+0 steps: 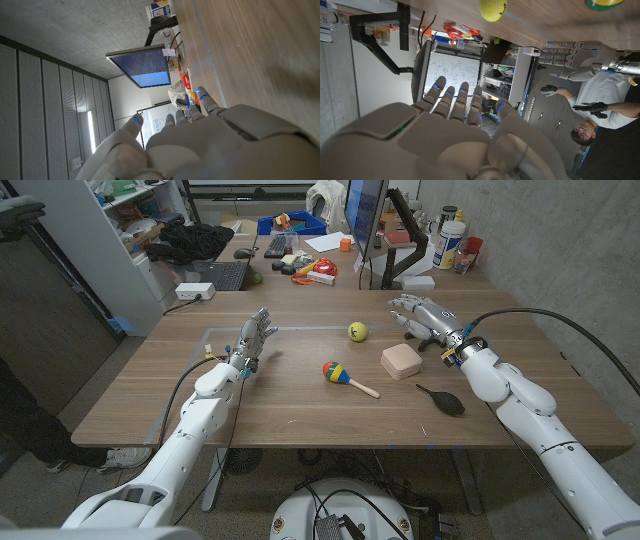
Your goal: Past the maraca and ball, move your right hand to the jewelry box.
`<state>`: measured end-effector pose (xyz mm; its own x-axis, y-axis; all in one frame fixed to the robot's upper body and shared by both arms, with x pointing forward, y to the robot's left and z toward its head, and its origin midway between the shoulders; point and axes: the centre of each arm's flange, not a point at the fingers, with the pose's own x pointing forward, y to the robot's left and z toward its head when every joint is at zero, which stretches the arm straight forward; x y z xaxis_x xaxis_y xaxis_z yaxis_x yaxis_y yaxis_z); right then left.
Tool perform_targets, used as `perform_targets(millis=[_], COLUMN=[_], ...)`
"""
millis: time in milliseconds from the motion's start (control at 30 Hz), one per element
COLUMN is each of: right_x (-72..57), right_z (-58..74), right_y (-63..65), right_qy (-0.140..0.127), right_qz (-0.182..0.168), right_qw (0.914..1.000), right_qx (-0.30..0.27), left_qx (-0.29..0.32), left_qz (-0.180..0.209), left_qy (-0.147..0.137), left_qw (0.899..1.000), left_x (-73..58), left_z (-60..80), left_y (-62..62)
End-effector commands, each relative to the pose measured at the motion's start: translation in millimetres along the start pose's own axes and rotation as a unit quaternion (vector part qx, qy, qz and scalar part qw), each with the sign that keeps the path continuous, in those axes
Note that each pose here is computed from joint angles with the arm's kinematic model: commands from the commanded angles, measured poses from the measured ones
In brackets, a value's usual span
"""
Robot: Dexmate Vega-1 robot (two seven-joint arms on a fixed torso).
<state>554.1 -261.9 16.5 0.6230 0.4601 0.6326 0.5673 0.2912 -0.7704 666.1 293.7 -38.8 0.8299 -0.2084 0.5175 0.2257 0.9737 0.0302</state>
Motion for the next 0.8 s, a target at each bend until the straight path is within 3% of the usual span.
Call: perform_targets(millis=[33, 800], right_x=[-1.2, -2.2], right_z=[1.1, 2.4], right_y=[4.1, 10.4], right_qy=[0.001, 0.007], right_qz=[0.014, 0.039], right_qw=[0.9997, 0.9981], right_qx=[-0.018, -0.047], left_qx=[0.0, 0.0], left_qz=[0.001, 0.003], left_qy=[0.003, 0.004], left_qw=[1.0, 1.0], left_x=[-0.2, -2.4], left_z=[-1.4, -2.5], left_y=[-1.3, -2.6])
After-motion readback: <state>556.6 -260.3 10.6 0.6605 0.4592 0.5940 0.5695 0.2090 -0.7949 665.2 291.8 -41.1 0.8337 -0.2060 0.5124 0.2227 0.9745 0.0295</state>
